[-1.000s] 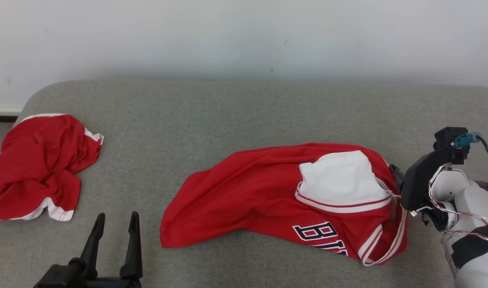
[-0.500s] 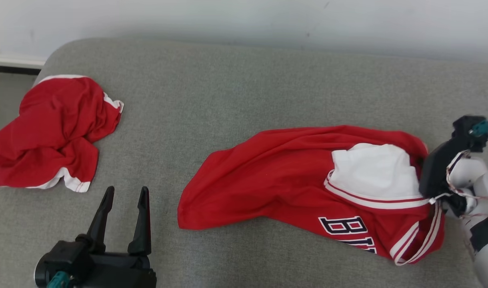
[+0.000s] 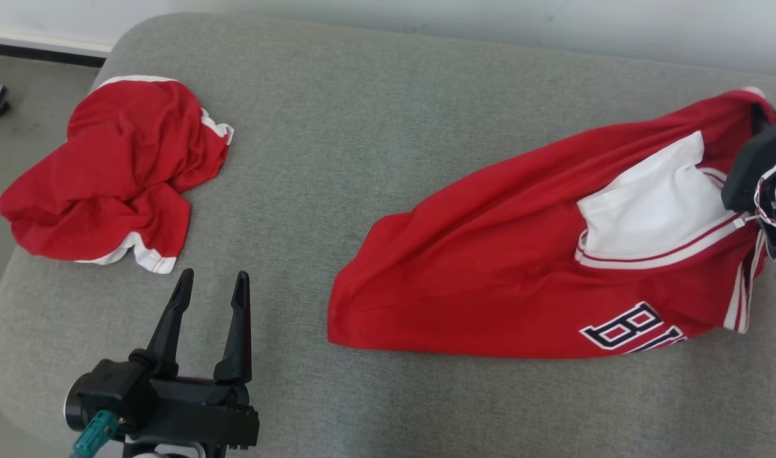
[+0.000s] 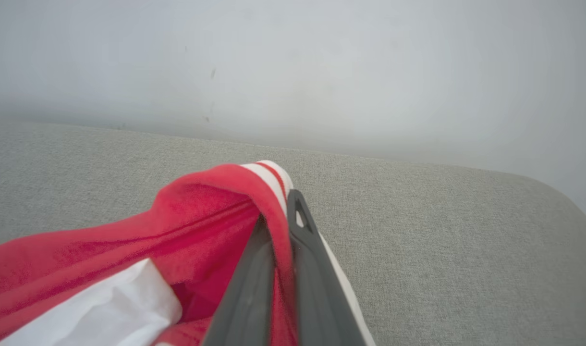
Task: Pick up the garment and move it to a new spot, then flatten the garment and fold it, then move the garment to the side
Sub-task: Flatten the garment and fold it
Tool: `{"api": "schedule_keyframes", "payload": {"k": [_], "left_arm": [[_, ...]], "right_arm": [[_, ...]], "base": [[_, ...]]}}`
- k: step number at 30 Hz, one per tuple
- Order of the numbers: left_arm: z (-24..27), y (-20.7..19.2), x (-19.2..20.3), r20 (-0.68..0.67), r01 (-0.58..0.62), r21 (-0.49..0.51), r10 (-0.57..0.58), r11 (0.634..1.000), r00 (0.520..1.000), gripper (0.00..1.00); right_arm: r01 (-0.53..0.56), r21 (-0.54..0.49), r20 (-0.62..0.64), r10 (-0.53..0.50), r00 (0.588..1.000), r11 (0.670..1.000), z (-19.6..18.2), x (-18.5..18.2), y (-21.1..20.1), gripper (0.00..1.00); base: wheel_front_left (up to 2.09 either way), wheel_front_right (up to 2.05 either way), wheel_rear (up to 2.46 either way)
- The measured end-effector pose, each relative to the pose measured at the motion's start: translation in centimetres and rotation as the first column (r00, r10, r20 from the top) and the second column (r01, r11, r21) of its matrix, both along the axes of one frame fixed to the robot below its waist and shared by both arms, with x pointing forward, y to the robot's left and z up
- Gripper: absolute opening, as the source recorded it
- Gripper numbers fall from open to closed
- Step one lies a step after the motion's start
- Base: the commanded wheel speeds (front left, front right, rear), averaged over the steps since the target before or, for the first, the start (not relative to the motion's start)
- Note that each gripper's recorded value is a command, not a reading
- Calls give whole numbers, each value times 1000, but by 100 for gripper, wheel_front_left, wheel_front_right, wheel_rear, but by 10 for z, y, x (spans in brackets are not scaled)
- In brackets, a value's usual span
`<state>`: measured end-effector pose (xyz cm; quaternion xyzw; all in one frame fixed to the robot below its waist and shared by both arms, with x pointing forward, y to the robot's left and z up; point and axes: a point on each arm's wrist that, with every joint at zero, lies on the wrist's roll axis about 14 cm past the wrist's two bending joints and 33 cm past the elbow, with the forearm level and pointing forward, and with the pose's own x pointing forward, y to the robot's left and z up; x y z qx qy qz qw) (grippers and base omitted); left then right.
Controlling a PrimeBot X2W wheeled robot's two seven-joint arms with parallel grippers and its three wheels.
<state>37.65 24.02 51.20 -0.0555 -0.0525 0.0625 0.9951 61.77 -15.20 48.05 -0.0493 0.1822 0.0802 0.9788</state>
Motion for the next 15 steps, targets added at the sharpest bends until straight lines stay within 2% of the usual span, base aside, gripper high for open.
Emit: {"api": "schedule_keyframes", "payload": {"k": [2, 3, 4, 9, 15], "left_arm": [[0, 2, -2, -2, -8, 3, 8, 1000, 1000, 100], [0, 4, -2, -2, -12, 1, 12, 1000, 1000, 100], [0, 5, -2, -3, -13, 0, 13, 1000, 1000, 100], [-4, 7, 0, -14, -20, -2, 20, 1000, 1000, 100], [0, 8, -1, 2, -21, -8, 21, 1000, 1000, 100]], "right_arm": [[-7, 3, 54, 7, 998, 1000, 9, 8, 6, 0], [-9, 3, 78, 8, 997, 1000, 14, 12, 9, 17], [-13, 3, 83, 13, 996, 1000, 14, 15, 12, 100], [-76, -37, -68, 73, 995, 996, -23, 4, 40, 100], [-133, -97, -93, 124, 988, 986, -13, -3, 52, 100]], "base": [[0, 0, 0], [0, 0, 0], [0, 0, 0], [0, 0, 0], [0, 0, 0]]}}
